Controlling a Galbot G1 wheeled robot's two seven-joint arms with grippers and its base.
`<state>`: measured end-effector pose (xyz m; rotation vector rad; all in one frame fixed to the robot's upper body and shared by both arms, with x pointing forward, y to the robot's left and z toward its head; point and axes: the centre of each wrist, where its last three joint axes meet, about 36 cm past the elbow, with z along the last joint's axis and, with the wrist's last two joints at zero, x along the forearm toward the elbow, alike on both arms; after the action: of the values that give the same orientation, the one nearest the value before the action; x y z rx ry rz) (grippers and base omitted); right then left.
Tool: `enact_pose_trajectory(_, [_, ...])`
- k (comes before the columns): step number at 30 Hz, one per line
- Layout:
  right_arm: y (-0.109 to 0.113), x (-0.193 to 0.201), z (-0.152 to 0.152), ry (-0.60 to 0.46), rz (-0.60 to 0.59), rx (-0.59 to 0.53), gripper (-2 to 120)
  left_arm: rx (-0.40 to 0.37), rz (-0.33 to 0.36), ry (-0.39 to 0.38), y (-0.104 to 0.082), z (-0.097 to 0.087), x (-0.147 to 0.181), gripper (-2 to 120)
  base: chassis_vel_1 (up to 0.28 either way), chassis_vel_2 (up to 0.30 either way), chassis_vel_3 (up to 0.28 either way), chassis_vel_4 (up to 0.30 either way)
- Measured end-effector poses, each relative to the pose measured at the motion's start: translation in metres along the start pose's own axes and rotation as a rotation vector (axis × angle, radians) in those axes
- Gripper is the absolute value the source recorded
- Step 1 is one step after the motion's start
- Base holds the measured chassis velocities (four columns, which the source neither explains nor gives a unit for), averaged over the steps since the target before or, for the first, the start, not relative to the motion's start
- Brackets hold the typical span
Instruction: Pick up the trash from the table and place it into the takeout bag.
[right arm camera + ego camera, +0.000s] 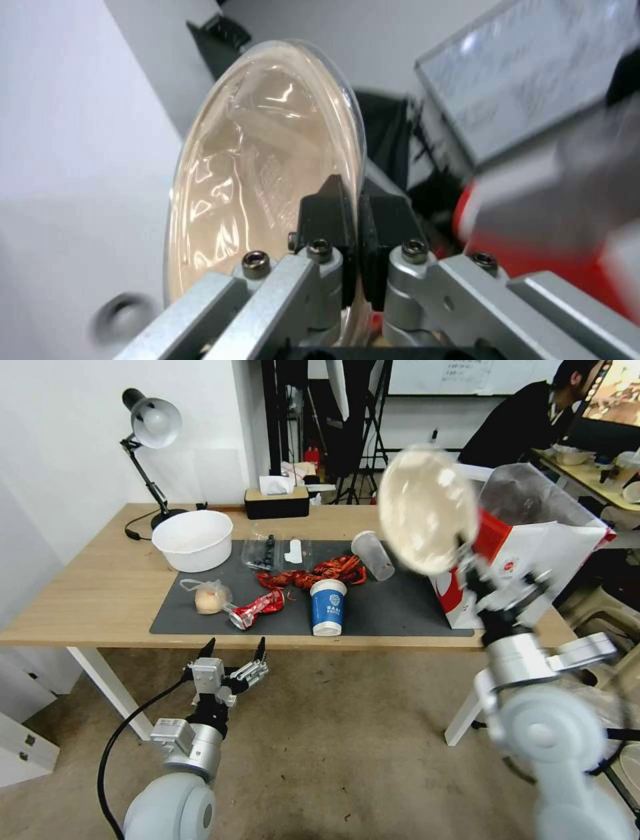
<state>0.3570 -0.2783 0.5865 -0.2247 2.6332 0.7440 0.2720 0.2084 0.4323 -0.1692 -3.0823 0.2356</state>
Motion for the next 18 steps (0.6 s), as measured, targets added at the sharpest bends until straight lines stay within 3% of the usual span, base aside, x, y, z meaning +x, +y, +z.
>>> enact_pose_trajectory(3, [-0.012,-0.014,-0.012,-0.042,0.032,0.109,0,0.002,0.000,-0.003,-0.001,0.000,0.000,100,0.000,0.000,0.000,0.000])
enact_pose_trajectory(5, [-0.035,-0.030,-0.020,-0.068,0.098,0.237,0,0.003,0.002,-0.004,-0.002,0.001,0.001,100,0.000,0.000,0.000,0.000])
enact_pose_trajectory(7, [-0.041,-0.034,-0.022,-0.074,0.119,0.272,0,0.003,0.003,-0.004,-0.002,0.001,0.001,100,0.000,0.000,0.000,0.000])
enact_pose_trajectory(9, [-0.061,-0.047,-0.023,-0.077,0.179,0.368,0,0.004,0.004,-0.006,-0.003,0.001,0.001,100,0.000,0.000,0.000,0.000])
enact_pose_trajectory(18, [-0.092,-0.072,-0.020,-0.052,0.288,0.518,0,0.008,0.008,-0.008,-0.006,0.002,0.001,100,0.000,0.000,0.000,0.000])
